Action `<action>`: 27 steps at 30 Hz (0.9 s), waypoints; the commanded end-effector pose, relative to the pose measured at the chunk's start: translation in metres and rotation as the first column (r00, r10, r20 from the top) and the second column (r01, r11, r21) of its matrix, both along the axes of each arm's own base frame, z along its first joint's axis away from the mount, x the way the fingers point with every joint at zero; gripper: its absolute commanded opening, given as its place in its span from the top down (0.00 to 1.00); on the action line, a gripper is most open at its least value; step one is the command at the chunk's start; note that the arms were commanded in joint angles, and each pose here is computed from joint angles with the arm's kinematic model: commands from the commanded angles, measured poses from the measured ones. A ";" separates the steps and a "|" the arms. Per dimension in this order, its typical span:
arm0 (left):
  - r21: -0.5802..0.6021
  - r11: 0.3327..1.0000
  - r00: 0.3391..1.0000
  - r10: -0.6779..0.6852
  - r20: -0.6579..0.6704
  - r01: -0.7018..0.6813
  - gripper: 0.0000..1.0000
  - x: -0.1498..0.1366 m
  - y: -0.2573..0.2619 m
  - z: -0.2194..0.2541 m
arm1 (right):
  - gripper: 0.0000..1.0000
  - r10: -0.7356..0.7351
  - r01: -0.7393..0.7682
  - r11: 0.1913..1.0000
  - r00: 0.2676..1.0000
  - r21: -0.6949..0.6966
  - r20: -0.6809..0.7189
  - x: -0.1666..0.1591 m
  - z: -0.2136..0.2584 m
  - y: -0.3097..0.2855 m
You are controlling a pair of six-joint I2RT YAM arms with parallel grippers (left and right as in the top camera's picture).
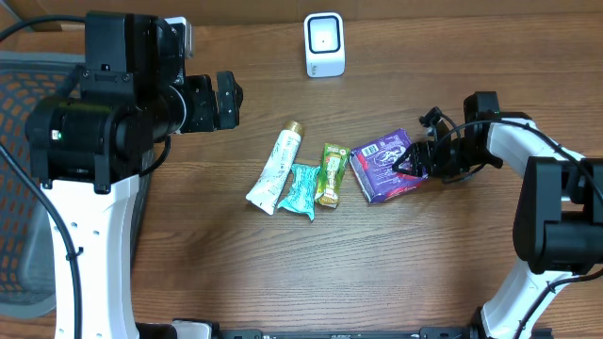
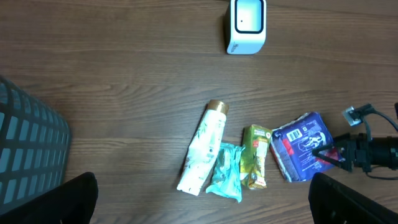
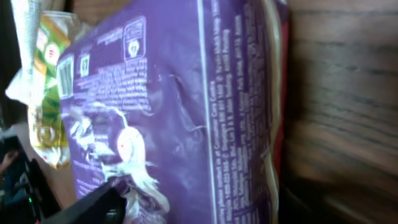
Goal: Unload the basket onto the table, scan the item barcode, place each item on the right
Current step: 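Lift the purple bag and carry it toward the white scanner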
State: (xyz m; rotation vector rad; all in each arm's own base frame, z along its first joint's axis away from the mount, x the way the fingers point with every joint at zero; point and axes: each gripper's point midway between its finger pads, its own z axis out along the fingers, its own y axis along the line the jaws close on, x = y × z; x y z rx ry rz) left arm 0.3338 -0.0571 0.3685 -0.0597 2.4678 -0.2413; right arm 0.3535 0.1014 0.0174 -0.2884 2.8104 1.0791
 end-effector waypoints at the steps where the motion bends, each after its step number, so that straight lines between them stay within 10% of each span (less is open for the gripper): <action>1: 0.016 1.000 1.000 -0.008 0.008 0.008 0.00 0.002 0.002 0.001 | 0.39 0.002 -0.003 1.000 0.998 -0.007 -0.069 -0.021 -0.018 0.000; 16: 0.016 1.000 1.000 -0.008 0.008 0.008 0.00 0.002 0.002 0.001 | 0.92 -0.035 0.039 0.993 0.999 0.115 -0.037 0.003 0.021 0.013; 27: 0.016 1.000 1.000 -0.008 0.008 0.008 0.00 0.002 0.002 0.001 | 0.96 -0.102 0.095 0.995 0.968 0.044 0.231 0.046 0.159 0.000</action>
